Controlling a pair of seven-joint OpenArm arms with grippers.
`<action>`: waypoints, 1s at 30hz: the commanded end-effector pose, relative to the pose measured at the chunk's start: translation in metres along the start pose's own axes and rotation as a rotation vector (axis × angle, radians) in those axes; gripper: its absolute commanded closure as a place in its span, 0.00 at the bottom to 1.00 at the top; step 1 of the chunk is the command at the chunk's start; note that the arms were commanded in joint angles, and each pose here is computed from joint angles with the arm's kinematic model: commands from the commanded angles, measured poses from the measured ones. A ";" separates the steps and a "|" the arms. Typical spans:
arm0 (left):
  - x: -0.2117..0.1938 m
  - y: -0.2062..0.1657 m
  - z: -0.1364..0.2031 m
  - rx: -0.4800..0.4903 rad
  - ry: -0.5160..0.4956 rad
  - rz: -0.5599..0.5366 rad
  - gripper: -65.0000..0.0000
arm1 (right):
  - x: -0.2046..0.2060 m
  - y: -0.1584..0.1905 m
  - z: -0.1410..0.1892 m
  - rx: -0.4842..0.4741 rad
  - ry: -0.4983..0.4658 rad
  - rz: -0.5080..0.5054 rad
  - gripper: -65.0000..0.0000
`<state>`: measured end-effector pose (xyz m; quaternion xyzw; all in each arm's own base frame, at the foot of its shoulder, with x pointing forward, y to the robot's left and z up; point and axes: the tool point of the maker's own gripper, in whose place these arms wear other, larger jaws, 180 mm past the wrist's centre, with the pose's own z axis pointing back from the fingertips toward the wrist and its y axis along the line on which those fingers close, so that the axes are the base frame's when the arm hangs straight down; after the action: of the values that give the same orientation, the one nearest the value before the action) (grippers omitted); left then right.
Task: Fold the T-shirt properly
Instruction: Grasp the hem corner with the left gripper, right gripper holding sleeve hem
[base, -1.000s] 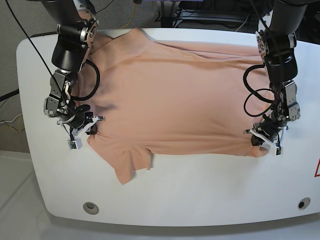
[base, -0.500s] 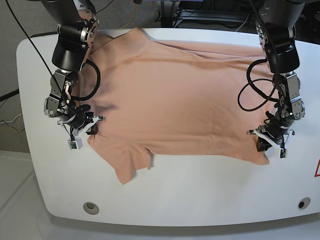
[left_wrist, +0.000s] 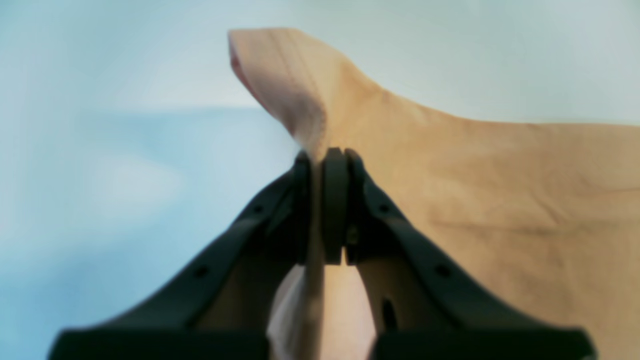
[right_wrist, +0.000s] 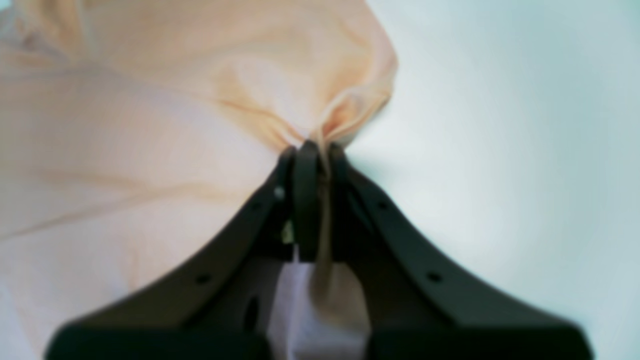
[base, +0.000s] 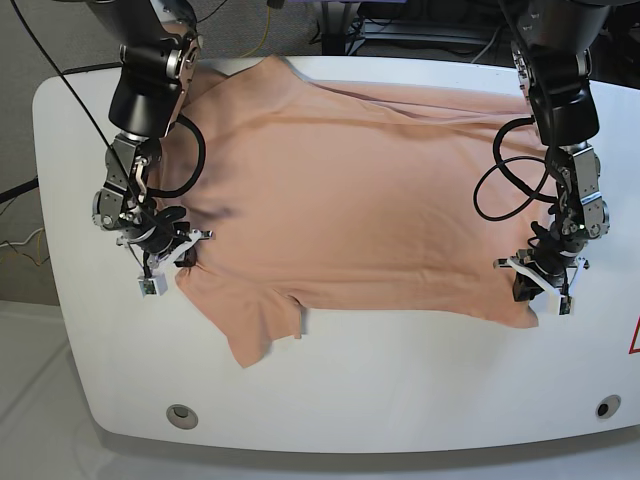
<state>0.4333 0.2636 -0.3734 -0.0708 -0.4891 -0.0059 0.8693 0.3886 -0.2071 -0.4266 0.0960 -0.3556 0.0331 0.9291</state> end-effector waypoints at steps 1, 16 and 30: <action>0.029 0.005 0.003 0.004 -0.074 -0.014 0.97 | 0.011 -0.003 0.009 -0.021 -0.013 0.035 1.00; 0.021 0.001 0.002 -0.007 -0.054 -0.026 0.97 | 0.012 0.005 0.010 -0.015 -0.013 0.042 1.00; -0.014 -0.016 0.001 -0.063 0.057 -0.152 0.97 | 0.019 0.001 0.027 -0.051 -0.016 0.084 1.00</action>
<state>0.4139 0.2371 -0.4011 -0.0694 -0.4444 -0.0882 0.8888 0.3734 -0.2039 -0.4186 0.0724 -0.3319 0.0561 0.9389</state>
